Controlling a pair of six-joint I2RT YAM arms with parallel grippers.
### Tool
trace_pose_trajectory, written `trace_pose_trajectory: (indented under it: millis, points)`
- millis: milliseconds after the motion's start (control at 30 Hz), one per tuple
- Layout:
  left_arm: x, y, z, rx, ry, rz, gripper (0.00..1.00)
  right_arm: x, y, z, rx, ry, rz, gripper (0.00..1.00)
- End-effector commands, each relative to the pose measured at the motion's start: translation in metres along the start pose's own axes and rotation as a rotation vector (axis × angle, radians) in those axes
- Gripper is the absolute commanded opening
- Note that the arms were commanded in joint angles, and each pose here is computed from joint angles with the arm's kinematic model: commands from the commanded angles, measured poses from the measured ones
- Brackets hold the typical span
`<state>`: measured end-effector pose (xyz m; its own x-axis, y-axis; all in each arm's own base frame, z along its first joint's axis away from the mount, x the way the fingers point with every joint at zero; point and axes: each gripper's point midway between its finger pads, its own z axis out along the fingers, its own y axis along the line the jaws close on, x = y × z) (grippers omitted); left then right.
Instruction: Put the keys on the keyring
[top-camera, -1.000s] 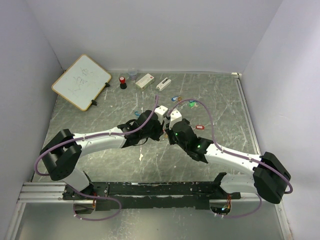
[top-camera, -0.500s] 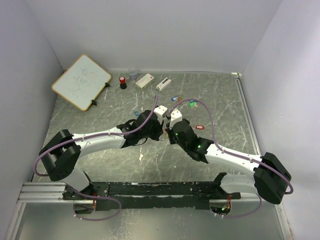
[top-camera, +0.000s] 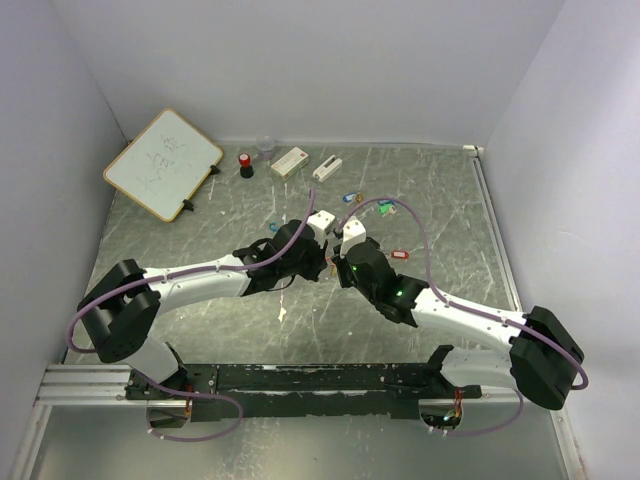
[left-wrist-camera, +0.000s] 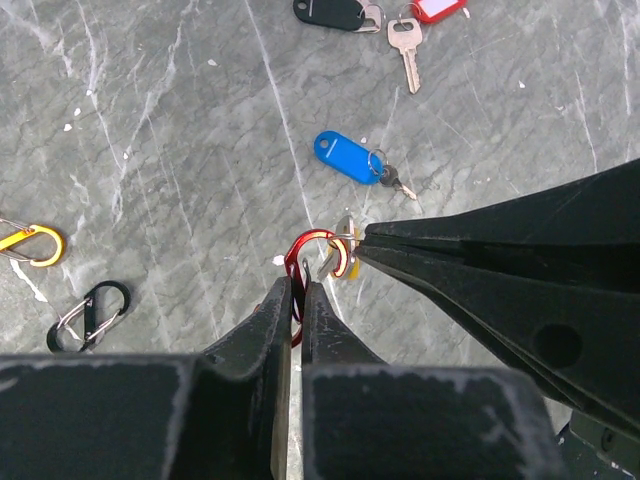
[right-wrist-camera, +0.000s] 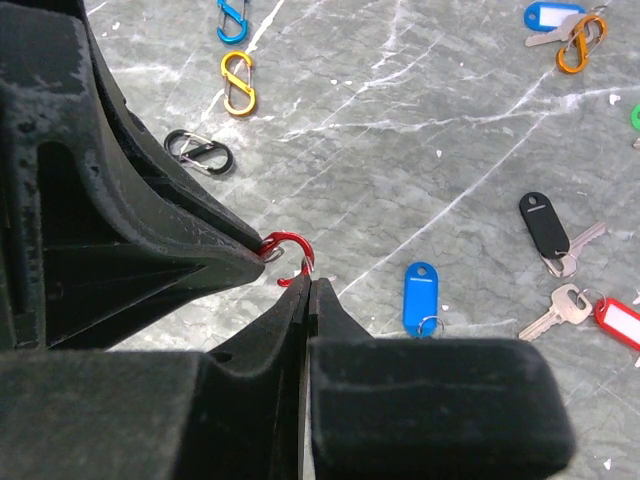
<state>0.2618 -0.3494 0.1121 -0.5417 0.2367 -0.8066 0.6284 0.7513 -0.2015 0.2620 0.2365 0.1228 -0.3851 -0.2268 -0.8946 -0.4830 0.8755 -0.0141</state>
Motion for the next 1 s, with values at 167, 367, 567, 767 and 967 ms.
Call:
trace_pose_trajectory:
  millis: [167,367,567,767,967]
  points:
    - [-0.007,-0.001,-0.006,0.020,-0.024,0.000,0.41,-0.007,-0.006,-0.005,0.029,-0.026,0.000,0.00]
    - [-0.009,0.003,-0.009,0.006,-0.042,-0.018,0.64,-0.007,-0.008,-0.006,0.039,-0.028,0.002,0.00]
    - [-0.010,0.016,-0.014,-0.052,-0.063,-0.065,0.66,-0.006,-0.011,-0.008,0.051,-0.027,0.001,0.00]
    - [-0.014,0.035,-0.023,-0.132,-0.099,-0.115,0.71,-0.006,-0.011,-0.008,0.055,-0.025,-0.001,0.00]
    - [-0.014,0.048,-0.032,-0.181,-0.130,-0.159,0.83,-0.007,-0.012,-0.008,0.057,-0.026,0.002,0.00]
